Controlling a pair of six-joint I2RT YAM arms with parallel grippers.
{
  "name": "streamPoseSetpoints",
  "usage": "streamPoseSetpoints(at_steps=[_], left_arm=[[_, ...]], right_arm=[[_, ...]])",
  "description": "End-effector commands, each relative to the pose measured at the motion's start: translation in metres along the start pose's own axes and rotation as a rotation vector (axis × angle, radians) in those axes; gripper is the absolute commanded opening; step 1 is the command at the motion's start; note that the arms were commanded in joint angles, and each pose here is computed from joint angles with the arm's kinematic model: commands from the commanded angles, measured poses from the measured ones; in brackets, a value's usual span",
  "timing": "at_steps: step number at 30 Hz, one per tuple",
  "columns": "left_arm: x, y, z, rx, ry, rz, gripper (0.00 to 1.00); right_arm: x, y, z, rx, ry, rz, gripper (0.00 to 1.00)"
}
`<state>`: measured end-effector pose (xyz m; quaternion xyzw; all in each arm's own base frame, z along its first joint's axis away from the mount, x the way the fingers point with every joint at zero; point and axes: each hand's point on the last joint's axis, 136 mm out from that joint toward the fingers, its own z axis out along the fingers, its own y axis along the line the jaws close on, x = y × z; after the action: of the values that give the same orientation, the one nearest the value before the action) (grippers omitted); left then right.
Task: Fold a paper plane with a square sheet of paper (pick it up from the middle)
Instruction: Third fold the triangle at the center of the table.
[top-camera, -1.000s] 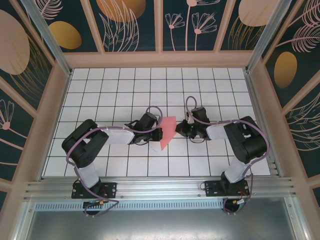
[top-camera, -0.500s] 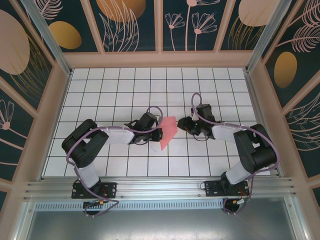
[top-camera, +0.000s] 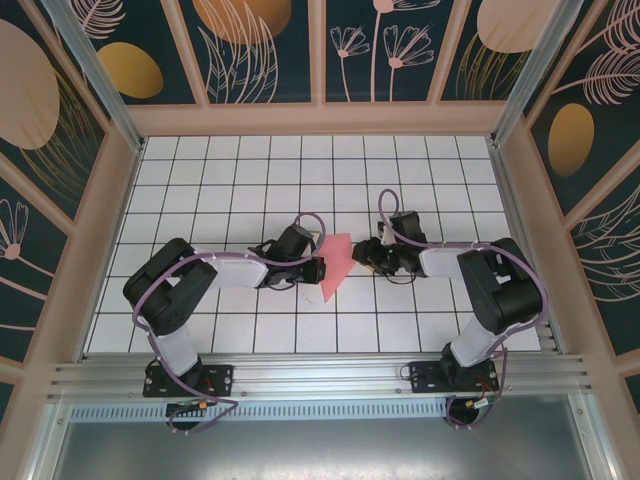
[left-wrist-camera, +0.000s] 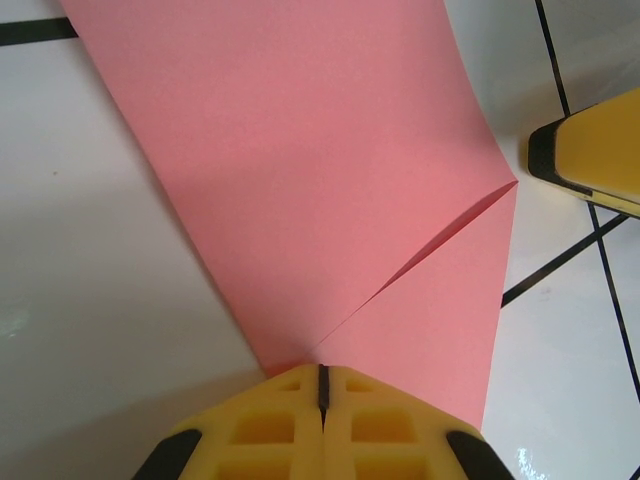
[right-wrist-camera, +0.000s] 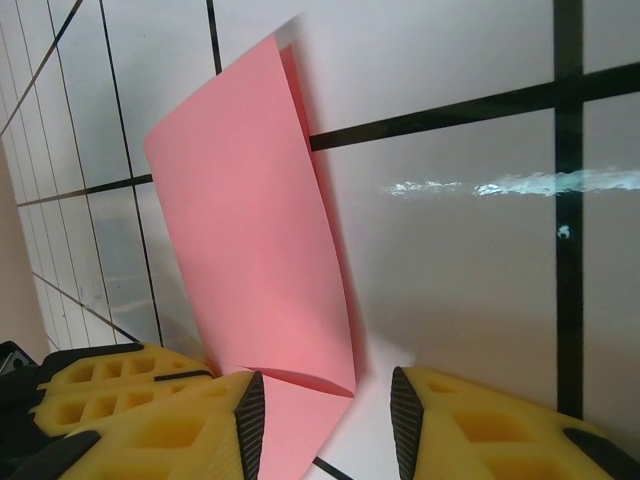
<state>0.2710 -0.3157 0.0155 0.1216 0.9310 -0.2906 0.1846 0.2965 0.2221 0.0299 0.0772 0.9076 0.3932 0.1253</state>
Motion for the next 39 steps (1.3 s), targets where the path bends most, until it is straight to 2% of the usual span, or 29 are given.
streamPoseSetpoints(at_steps=[1, 17, 24, 33, 39], left_arm=[[0.030, 0.011, 0.002, -0.020, 0.103, -0.007, 0.02], [0.028, 0.008, 0.001, -0.004, 0.099, -0.007, 0.03], [0.027, 0.010, 0.000, -0.017, 0.086, -0.024, 0.03], [0.027, 0.006, 0.001, 0.011, 0.088, -0.026, 0.04], [0.021, 0.005, -0.003, -0.002, 0.064, -0.026, 0.06]], right_arm=[[0.003, 0.010, 0.008, -0.049, 0.031, -0.001, 0.38], [0.004, 0.022, 0.005, -0.083, 0.023, -0.001, 0.36], [0.006, 0.015, 0.000, -0.065, -0.008, 0.035, 0.36], [0.013, 0.031, 0.004, -0.171, 0.033, 0.017, 0.34], [0.012, 0.033, 0.006, -0.170, 0.038, -0.003, 0.25]])
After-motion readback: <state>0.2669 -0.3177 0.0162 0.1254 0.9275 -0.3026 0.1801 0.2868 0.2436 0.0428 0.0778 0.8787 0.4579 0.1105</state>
